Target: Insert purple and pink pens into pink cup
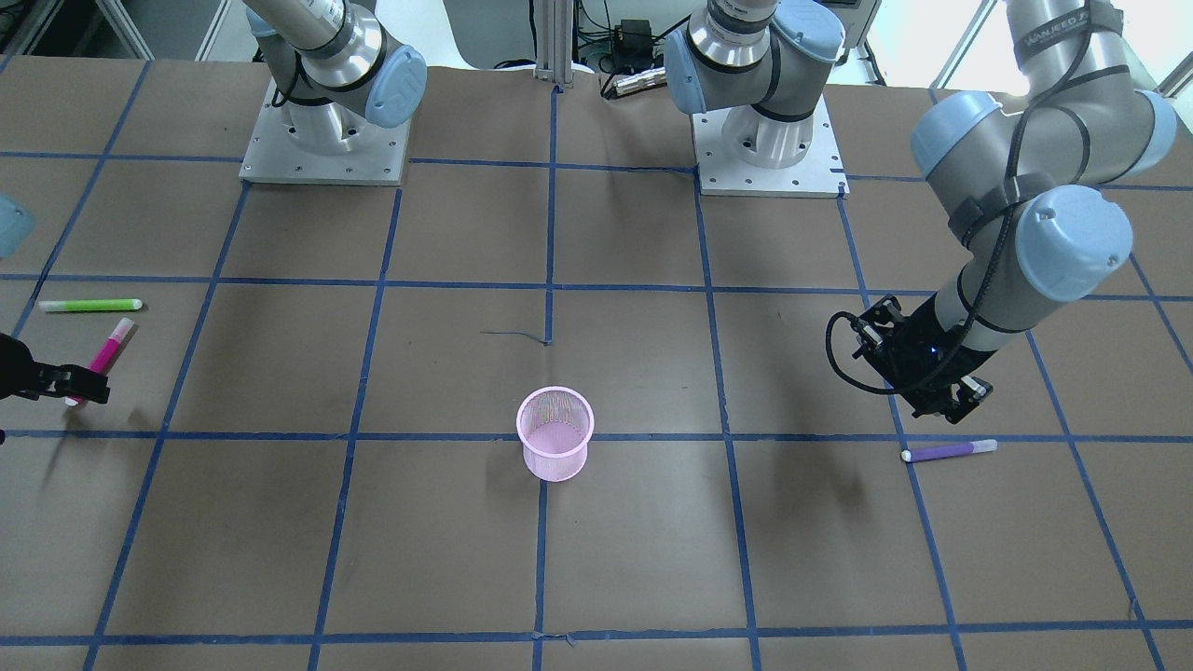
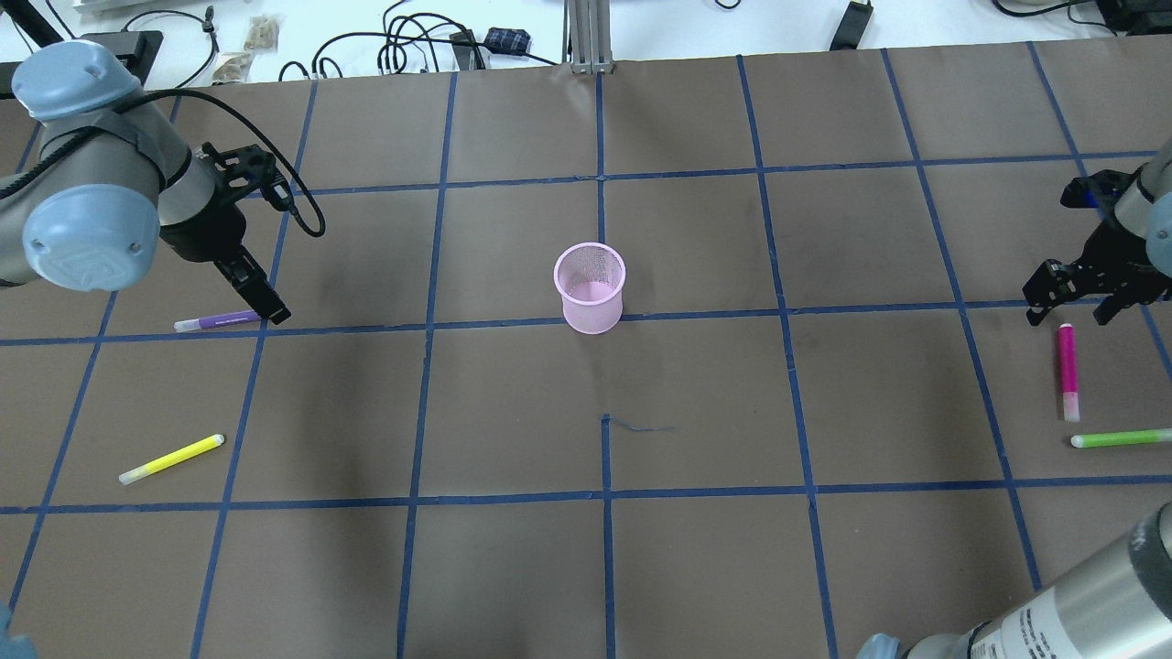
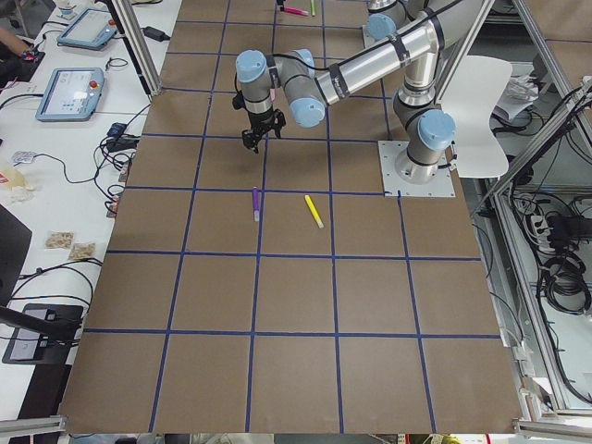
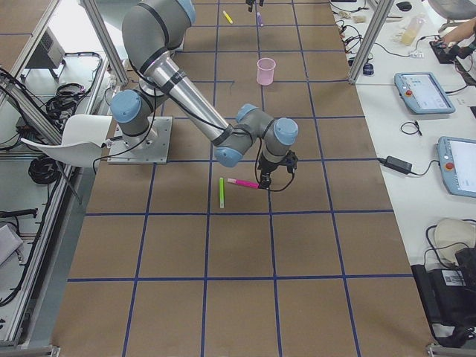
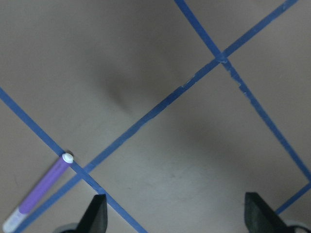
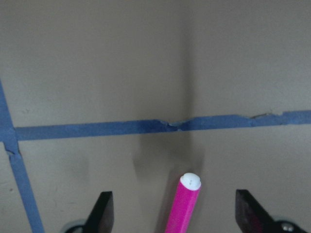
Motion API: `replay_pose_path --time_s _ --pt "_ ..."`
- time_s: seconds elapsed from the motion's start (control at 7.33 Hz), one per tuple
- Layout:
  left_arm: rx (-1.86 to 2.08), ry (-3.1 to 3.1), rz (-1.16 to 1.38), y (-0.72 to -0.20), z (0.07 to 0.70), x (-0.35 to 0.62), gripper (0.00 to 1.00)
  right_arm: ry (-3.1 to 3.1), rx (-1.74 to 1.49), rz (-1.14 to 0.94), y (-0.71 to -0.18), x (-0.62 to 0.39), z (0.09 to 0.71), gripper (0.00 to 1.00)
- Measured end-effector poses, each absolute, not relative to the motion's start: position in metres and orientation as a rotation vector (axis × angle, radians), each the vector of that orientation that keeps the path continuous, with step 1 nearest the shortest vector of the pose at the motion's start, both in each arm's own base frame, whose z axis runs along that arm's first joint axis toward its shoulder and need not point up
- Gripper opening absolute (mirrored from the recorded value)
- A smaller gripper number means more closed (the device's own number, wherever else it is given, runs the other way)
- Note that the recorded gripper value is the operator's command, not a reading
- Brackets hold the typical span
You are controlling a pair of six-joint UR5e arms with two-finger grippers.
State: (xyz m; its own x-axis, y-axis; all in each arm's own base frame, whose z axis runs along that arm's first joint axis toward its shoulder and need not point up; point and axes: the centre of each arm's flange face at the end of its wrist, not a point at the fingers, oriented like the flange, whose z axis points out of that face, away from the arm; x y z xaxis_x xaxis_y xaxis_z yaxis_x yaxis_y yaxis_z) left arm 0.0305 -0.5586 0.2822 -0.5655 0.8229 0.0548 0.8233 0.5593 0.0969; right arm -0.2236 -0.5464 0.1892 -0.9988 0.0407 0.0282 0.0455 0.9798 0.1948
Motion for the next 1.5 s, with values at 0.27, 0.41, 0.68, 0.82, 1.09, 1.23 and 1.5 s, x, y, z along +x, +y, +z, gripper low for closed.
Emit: replay_pose_path --time_s 0.27,0.41,0.68,0.82,1.09,1.23,1.5 --pt "-1.777 -2.665 -0.374 -0.578 0.235 0.050 1.00 -3.088 -0.063 -0.353 -0.544 -0.228 0.178 0.78" --pt "-1.935 -2.590 -0.517 -0.587 0.212 0.056 1.00 -3.088 -0.054 -0.367 -0.544 -0.229 0.173 0.53" --pt "-2.200 -2.454 -0.755 -0.605 0.188 0.026 1.00 -3.069 -0.032 -0.400 -0.542 -0.231 0.169 0.00" --pt "-2.286 -2.394 -0.825 -0.609 0.180 0.008 1.00 -3.059 -0.026 -0.413 -0.541 -0.232 0.168 0.00" --pt "-2.401 -2.326 -0.901 -0.615 0.166 -0.001 1.00 -3.051 -0.025 -0.415 -0.541 -0.234 0.170 0.00" --pt "-2.455 -2.311 -0.912 -0.618 0.158 -0.001 1.00 -3.047 -0.033 -0.392 -0.545 -0.236 0.176 0.00" --pt "-2.500 -2.353 -0.905 -0.619 0.149 0.001 1.00 -3.030 -0.032 -0.287 -0.568 -0.235 0.206 0.00"
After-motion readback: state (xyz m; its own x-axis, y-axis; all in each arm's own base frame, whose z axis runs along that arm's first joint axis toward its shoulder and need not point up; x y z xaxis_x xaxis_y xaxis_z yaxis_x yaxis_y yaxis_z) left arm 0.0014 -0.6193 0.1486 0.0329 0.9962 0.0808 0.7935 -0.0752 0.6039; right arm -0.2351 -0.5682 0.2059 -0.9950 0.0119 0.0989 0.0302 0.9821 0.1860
